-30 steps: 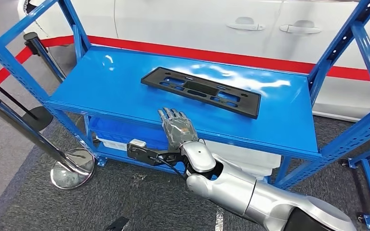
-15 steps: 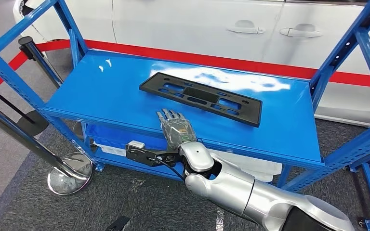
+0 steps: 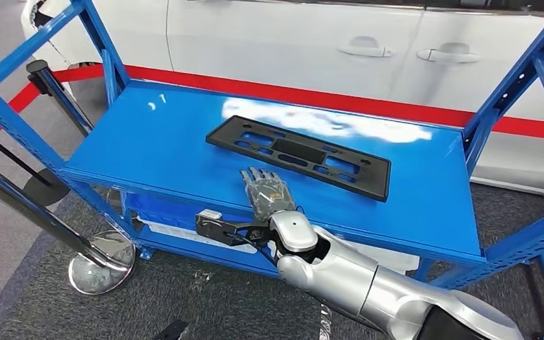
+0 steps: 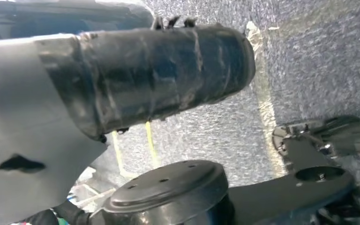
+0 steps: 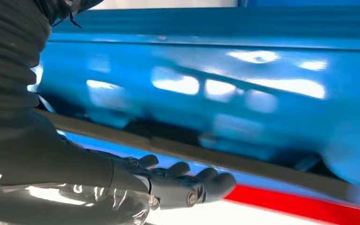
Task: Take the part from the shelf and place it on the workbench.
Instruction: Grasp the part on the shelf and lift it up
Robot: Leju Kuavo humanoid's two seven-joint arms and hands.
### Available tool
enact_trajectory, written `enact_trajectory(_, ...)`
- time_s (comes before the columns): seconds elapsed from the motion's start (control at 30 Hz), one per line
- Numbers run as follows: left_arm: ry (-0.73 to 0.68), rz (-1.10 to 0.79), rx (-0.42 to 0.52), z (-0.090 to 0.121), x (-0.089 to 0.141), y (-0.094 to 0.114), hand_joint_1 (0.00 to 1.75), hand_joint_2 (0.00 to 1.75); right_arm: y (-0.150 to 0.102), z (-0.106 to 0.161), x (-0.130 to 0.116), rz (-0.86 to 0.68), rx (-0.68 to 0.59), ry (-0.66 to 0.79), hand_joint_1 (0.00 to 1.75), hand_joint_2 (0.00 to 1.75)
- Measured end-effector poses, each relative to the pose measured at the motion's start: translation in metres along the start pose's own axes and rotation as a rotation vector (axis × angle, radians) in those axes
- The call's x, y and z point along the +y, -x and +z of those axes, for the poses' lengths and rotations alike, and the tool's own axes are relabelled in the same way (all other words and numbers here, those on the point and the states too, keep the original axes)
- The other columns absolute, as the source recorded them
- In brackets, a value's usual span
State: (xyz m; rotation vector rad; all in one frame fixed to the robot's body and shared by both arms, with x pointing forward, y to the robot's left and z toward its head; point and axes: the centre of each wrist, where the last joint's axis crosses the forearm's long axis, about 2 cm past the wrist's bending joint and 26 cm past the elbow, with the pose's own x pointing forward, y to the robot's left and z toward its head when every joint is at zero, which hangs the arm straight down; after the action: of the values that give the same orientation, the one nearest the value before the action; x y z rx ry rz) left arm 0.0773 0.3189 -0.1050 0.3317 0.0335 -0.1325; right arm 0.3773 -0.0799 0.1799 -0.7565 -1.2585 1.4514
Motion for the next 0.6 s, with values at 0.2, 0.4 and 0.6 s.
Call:
enact_trajectory(0.2, -0.002, -0.001, -0.002, 0.0, 0.001, -0.001, 0.0, 0.0, 0.0, -0.001, 0.0, 0.005, 0.008, -0.003, 0.0, 1.75)
enact_trajectory(0.4, -0.003, -0.013, -0.001, 0.0, 0.0, 0.001, 0.0, 0.0, 0.003, -0.001, 0.004, 0.025, 0.033, -0.015, 0.0, 1.75)
enact_trajectory(0.6, -0.003, -0.009, 0.002, 0.0, 0.0, 0.001, 0.0, 0.0, 0.011, -0.003, 0.006, 0.016, 0.065, -0.006, 0.0, 1.75)
